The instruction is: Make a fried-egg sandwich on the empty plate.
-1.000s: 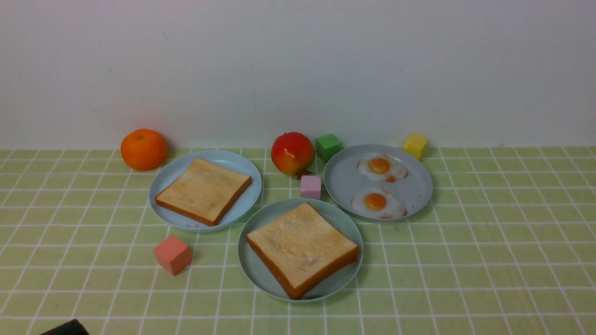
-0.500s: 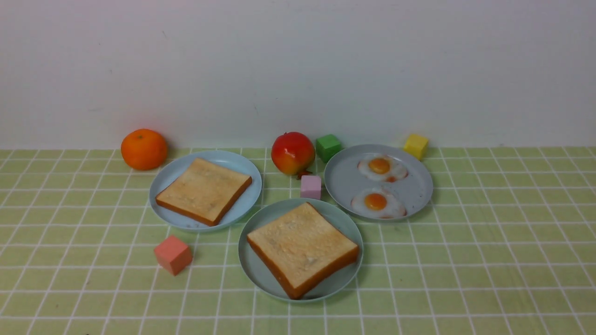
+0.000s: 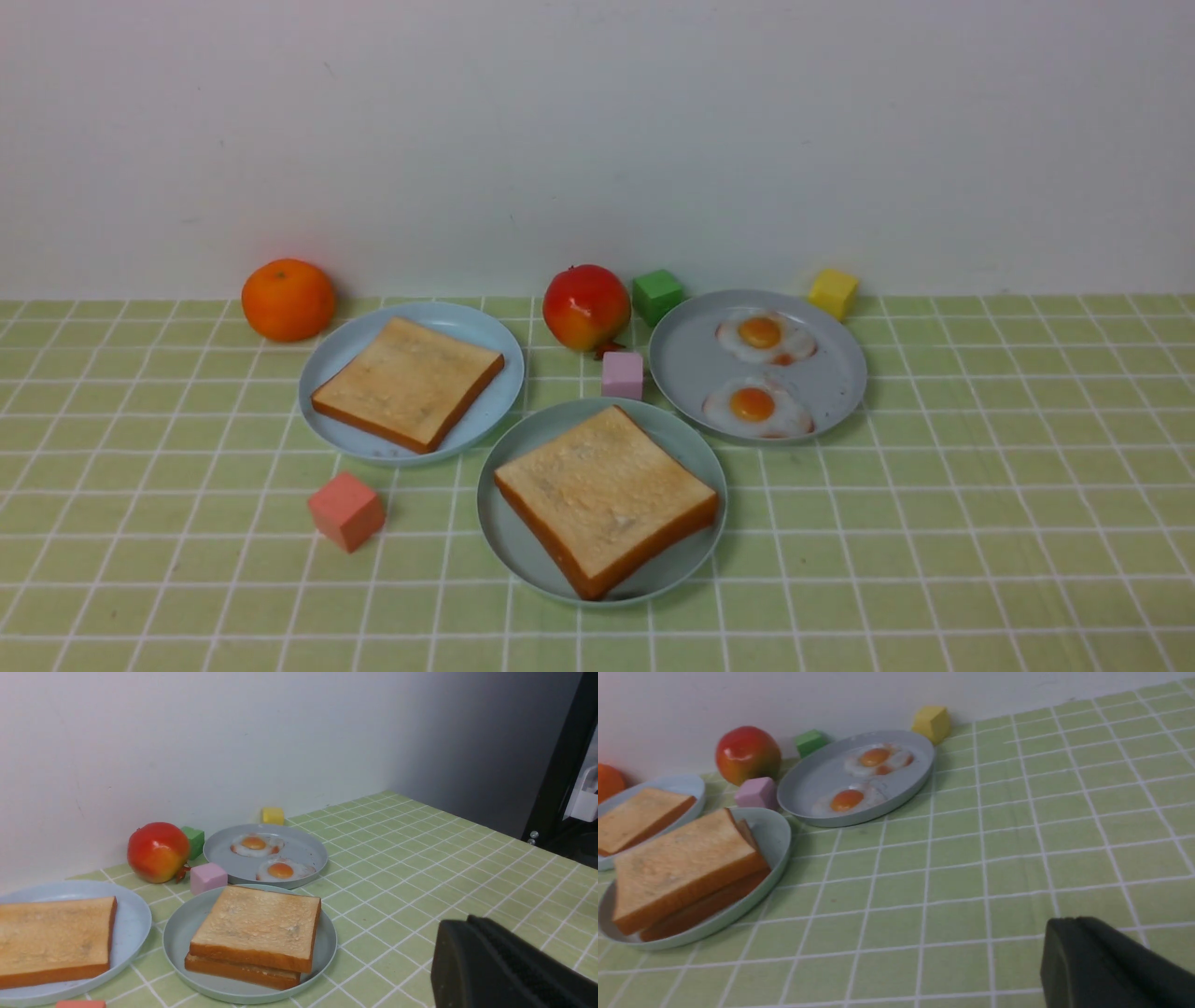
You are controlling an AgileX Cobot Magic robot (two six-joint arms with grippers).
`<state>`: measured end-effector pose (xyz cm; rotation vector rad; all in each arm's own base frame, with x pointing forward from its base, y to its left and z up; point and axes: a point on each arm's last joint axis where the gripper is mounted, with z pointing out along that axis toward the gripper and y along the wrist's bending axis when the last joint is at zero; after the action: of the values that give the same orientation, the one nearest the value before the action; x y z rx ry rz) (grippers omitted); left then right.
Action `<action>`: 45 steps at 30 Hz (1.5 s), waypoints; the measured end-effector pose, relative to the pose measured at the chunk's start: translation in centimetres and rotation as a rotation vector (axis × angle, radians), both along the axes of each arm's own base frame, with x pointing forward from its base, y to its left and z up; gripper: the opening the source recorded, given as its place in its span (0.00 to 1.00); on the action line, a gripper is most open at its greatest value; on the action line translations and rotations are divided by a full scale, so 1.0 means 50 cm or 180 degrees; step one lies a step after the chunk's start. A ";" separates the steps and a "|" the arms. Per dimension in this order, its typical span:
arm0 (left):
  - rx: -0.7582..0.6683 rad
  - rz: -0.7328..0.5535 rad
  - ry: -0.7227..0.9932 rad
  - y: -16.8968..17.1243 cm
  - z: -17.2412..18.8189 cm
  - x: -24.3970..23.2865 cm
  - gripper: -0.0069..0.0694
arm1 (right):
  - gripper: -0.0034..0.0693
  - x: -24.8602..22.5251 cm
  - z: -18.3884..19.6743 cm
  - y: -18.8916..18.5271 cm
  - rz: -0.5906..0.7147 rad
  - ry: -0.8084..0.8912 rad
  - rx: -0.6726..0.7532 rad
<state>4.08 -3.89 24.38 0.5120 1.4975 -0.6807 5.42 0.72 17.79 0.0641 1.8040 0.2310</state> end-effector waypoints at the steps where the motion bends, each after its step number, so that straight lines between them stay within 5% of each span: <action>1: 0.0000 0.0000 0.0000 0.000 0.000 0.000 0.07 | 0.04 0.000 -0.001 -0.002 -0.0032 0.0003 -0.0074; 9: 0.0000 -0.0001 0.0008 0.000 -0.001 0.000 0.08 | 0.03 -0.003 -0.009 -0.008 -0.0103 0.0174 -0.0391; 45: 0.0023 0.0003 0.0000 0.000 -0.006 0.000 0.12 | 0.04 -0.004 -0.010 -0.008 -0.0103 0.0203 -0.0400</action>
<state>4.10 -3.90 24.08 0.5169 1.5006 -0.6749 5.22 0.32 17.31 0.0119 1.8754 0.0931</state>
